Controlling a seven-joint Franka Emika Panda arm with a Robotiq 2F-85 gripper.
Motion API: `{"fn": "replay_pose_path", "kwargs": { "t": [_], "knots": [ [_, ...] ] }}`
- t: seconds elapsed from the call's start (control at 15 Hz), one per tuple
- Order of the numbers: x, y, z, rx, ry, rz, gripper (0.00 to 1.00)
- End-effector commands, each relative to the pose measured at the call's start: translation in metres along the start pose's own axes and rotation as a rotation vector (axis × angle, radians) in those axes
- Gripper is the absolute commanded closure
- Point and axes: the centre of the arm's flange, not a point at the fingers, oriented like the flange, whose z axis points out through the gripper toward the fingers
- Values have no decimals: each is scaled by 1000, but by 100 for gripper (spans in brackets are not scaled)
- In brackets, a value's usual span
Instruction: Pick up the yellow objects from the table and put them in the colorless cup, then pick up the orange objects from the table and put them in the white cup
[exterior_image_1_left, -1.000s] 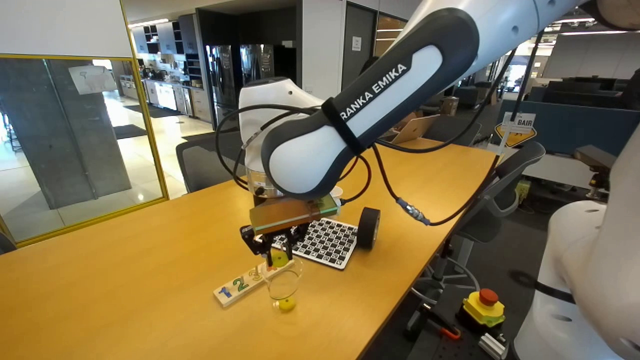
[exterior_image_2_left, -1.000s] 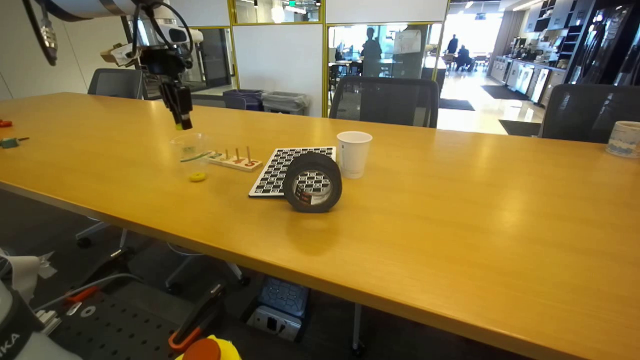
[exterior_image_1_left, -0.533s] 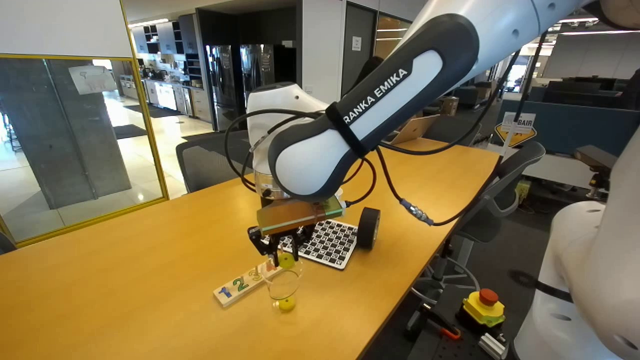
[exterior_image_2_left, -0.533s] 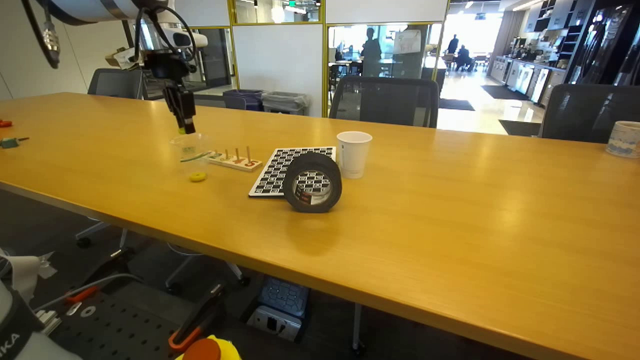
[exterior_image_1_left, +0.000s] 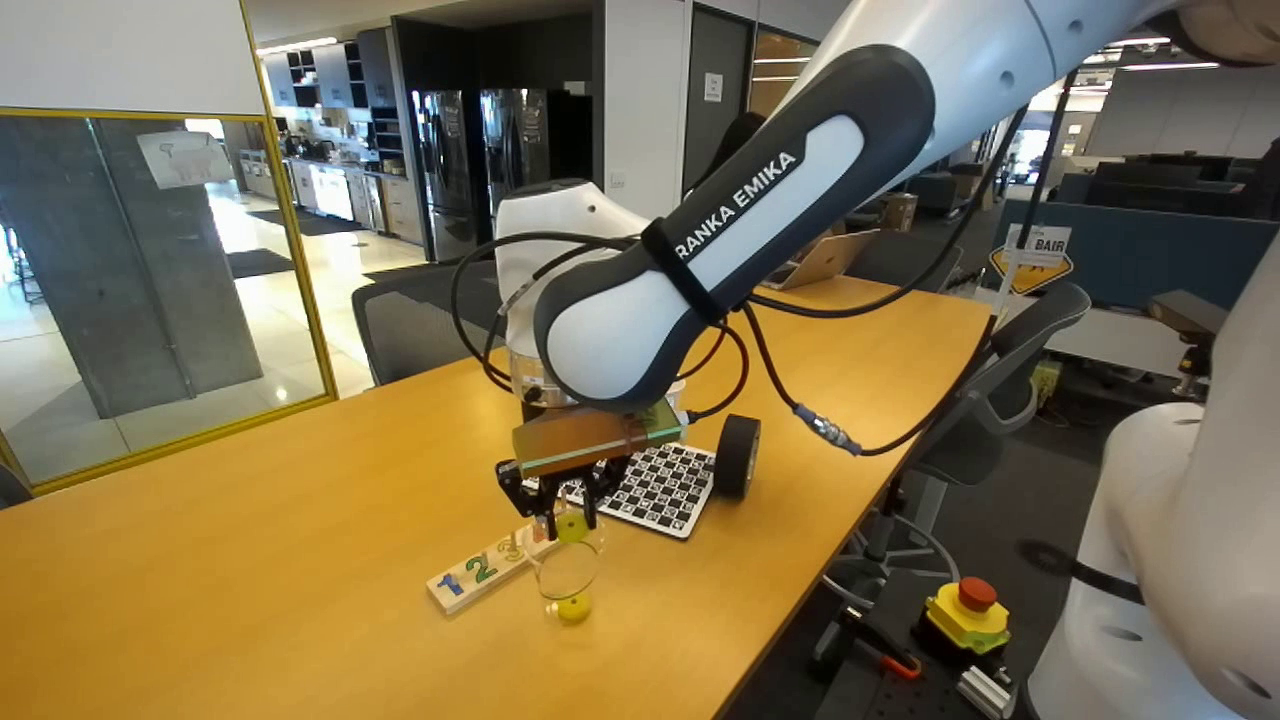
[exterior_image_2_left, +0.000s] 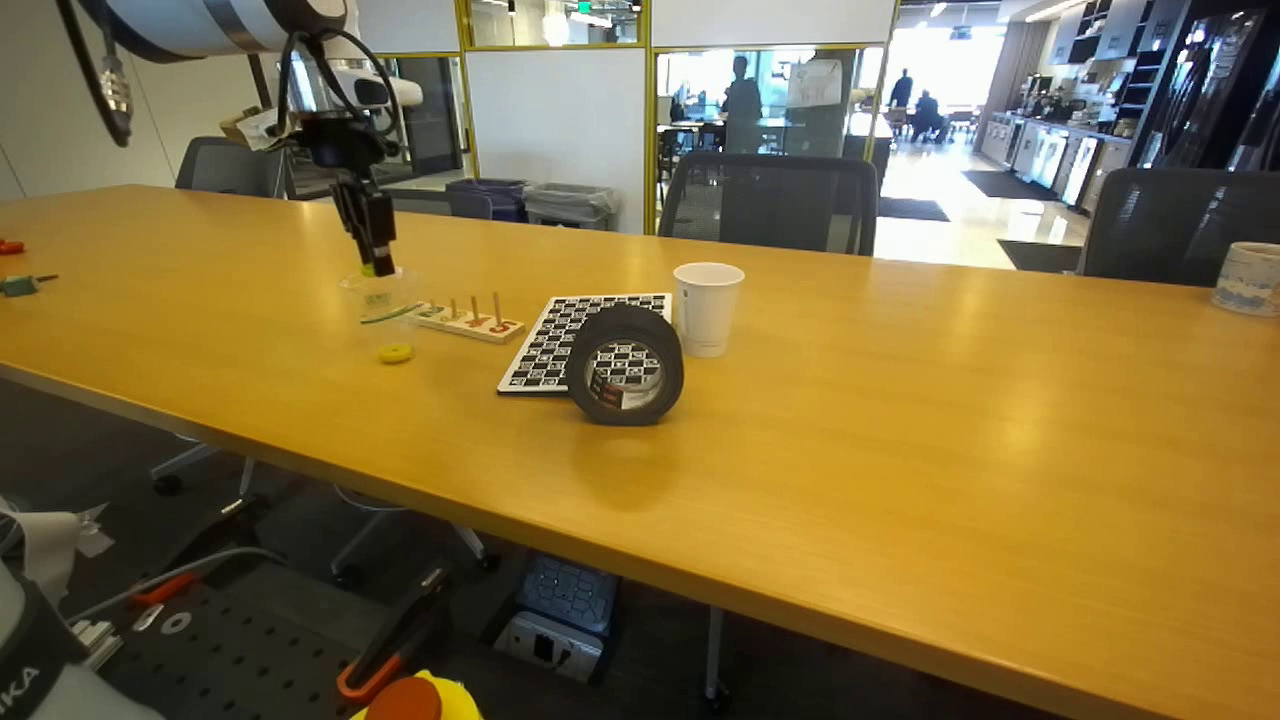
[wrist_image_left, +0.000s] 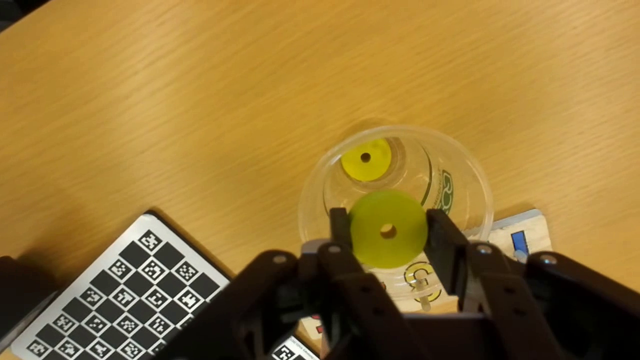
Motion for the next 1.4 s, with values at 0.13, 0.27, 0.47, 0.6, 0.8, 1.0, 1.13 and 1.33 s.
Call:
{"fn": "replay_pose_path", "kwargs": {
  "t": [0.13,0.27,0.47,0.6,0.8,1.0,1.13,1.33],
  "knots": [
    [1,-3,-6,27,9,10,19],
    [1,5,-15,30,14,11,4],
    [-2,33,-52,4,18,-3,0],
    [-7,56,-85,-19,24,1,0],
    [-29,92,-130,-72,7,-113,0],
    [-59,131,-170,-96,2,-258,0],
    [-84,158,-191,-102,22,-361,0],
    [-110,192,-210,-73,57,-453,0]
  ]
}}
